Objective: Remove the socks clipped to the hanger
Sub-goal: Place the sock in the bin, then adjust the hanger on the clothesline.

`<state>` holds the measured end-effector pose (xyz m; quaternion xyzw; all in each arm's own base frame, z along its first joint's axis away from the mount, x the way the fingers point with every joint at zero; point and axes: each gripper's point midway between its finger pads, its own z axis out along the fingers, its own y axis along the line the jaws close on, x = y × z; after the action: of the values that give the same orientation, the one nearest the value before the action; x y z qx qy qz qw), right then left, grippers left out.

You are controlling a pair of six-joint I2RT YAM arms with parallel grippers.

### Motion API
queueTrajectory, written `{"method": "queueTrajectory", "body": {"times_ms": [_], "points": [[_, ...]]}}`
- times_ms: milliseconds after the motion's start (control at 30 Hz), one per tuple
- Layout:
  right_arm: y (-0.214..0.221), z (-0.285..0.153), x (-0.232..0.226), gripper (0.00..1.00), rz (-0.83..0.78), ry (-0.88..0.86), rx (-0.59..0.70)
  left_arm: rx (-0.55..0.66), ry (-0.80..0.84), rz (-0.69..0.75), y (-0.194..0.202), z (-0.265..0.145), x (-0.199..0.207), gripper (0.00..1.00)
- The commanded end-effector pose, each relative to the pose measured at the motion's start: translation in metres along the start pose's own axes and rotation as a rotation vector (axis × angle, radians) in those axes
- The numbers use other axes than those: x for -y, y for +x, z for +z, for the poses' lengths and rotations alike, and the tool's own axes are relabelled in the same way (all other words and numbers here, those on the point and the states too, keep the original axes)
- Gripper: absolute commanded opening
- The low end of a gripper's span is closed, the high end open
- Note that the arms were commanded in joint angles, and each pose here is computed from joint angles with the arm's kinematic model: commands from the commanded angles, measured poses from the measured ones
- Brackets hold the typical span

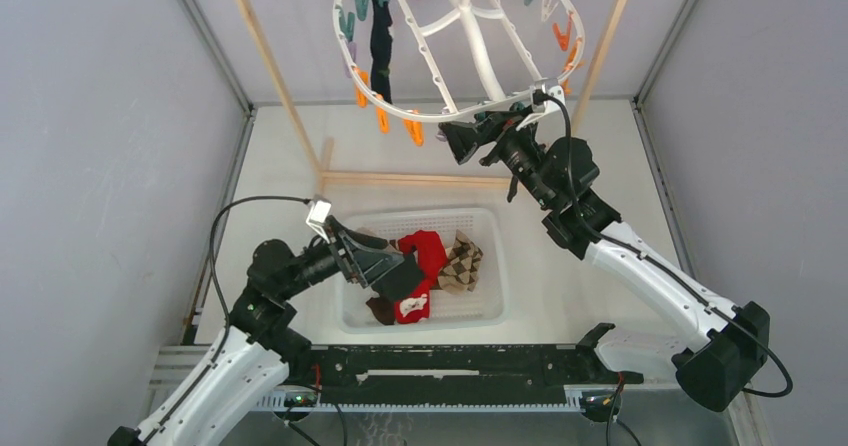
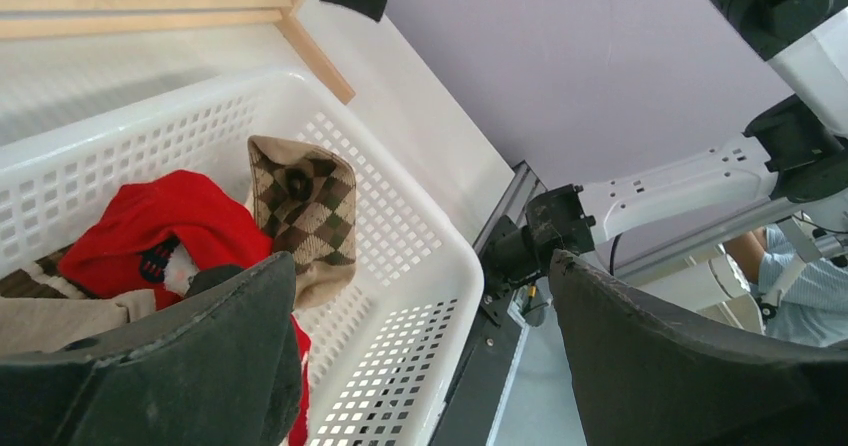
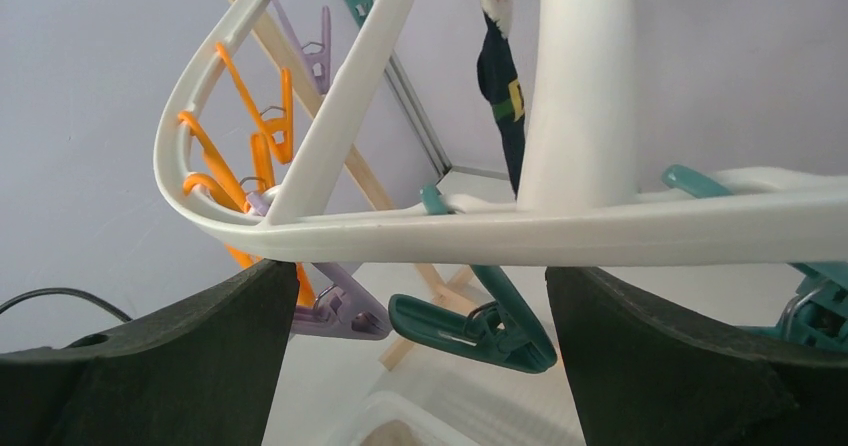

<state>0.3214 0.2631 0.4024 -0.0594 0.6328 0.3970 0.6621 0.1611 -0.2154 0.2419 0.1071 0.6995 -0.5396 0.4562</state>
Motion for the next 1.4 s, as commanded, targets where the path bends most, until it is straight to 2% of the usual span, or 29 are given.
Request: {"method": "queueTrajectory", "body": {"times_ms": [0, 200, 400, 567, 867, 1367], "points": [[-0.02, 0.003, -0.017, 1.0, -0.035, -0.067, 0.029, -0.034, 0.019, 0.029, -0.014, 0.007, 0.012, 1.0], [-0.021, -0.005, -0.014, 1.0, -0.053, -0.043, 0.012, -0.098, -0.072, -0.006, -0.006, 0.013, -0.007, 1.0], [-0.023, -0.01, 0.018, 1.0, -0.096, 0.167, 0.031, -0.109, -0.108, -0.008, -0.007, 0.016, -0.014, 1.0], [-0.028, -0.01, 0.026, 1.0, -0.131, 0.227, 0.06, -0.108, -0.115, -0.007, -0.008, 0.015, -0.014, 1.0], [-0.037, -0.003, 0.006, 1.0, -0.21, 0.117, 0.093, -0.112, -0.127, -0.001, -0.008, 0.016, -0.017, 1.0], [-0.056, -0.014, -0.043, 1.0, -0.206, -0.148, 0.127, -0.11, -0.118, 0.002, -0.013, 0.019, -0.014, 1.0]]}}
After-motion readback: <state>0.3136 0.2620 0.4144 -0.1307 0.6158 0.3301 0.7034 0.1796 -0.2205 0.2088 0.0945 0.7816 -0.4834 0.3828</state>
